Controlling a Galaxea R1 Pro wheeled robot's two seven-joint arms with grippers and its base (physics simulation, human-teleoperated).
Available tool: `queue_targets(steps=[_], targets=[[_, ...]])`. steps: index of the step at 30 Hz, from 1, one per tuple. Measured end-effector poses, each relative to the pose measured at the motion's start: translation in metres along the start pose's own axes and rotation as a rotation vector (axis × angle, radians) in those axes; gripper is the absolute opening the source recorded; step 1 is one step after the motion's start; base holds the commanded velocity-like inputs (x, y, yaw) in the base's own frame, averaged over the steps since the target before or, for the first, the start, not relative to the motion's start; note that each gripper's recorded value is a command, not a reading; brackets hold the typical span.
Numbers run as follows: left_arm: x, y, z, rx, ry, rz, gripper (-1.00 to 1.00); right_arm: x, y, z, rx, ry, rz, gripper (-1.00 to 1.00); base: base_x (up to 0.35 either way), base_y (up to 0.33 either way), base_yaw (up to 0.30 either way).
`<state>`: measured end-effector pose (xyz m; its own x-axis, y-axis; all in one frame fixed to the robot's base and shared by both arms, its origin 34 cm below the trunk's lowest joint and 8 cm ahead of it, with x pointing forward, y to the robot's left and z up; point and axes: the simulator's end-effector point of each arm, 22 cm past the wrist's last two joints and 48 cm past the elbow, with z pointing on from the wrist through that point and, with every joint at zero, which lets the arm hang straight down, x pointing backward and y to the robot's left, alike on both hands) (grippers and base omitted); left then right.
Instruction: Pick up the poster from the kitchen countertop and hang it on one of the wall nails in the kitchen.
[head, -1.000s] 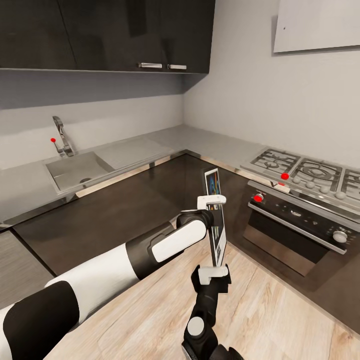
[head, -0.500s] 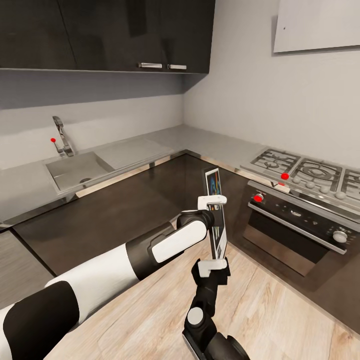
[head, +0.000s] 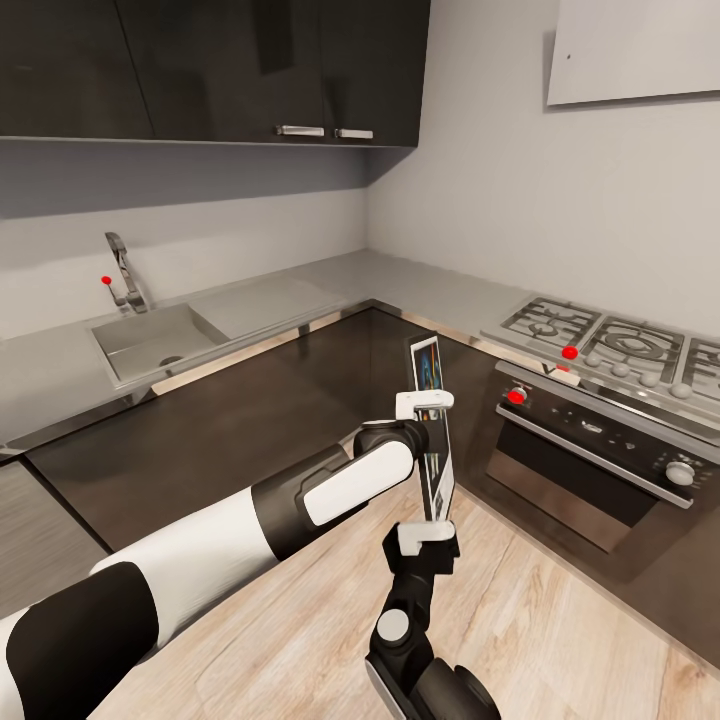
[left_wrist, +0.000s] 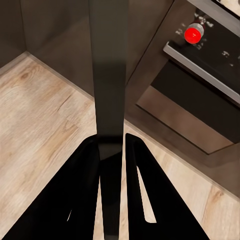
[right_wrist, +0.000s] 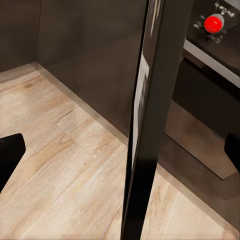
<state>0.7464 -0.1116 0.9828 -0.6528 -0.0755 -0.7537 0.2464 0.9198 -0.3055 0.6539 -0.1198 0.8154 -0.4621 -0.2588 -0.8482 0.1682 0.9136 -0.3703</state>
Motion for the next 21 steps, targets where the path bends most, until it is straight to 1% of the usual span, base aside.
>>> queue_targets(steps=[10, 21], targets=[[0.0, 0.0, 0.0, 0.0, 0.0, -0.001, -1.0, 0.0, 0.0, 0.001, 0.0, 0.002, 0.002, 1.0, 0.0, 0.0, 0.0], [0.0, 0.0, 0.0, 0.0, 0.0, -0.001, -1.0, -0.009, -0.002, 0.005, 0.005, -0.013, 0.007, 1.0, 0.0, 0.0, 0.0]])
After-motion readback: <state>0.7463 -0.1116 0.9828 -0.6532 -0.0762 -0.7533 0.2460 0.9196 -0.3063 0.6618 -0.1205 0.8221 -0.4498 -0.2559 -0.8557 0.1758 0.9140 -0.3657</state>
